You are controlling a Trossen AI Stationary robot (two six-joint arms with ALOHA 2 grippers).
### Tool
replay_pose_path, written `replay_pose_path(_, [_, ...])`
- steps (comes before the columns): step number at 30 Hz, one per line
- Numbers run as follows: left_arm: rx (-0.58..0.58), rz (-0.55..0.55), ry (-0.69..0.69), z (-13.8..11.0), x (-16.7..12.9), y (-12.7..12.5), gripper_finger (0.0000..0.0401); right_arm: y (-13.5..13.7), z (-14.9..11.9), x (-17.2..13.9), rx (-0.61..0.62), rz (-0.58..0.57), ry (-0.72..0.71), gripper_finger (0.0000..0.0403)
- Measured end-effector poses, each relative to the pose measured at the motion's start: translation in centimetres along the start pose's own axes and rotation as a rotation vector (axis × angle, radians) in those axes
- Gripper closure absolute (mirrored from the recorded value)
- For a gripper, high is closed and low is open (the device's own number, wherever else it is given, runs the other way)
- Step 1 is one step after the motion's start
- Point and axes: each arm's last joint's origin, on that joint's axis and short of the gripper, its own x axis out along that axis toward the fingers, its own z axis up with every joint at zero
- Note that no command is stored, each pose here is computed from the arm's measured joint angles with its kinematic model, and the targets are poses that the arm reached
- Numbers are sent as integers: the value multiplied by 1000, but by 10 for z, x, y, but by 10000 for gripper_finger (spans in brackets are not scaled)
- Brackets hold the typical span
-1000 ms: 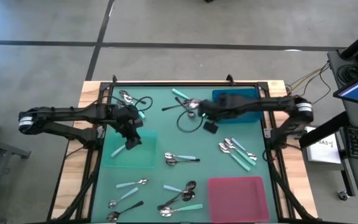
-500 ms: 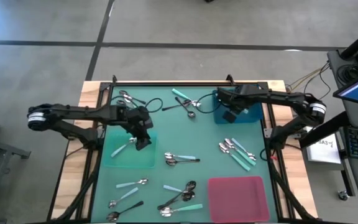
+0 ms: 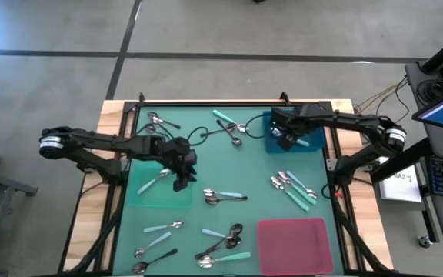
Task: Sort silverware by color (type)
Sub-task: Put the black spoon into the red bin
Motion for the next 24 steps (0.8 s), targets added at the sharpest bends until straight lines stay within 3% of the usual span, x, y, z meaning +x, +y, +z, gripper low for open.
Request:
replay_pose_path(4, [8,70,-39,3,-2,2,275,3,8,-11,10,28,-64,206])
replay_pose_path(7, [5,68,-38,3,-1,2,275,13,15,-18,21,130,-131,206])
replay_pose_path(11, [-4,64,-36,3,-1,0,275,40,25,-28,14,315,-270,211])
replay_pose_path(16, [-14,55,-41,3,-1,-3,275,79,39,-27,58,403,-419,218])
replay_pose_path(24, [-32,8,-63,2,-9,-14,275,123,75,2,88,405,-373,220])
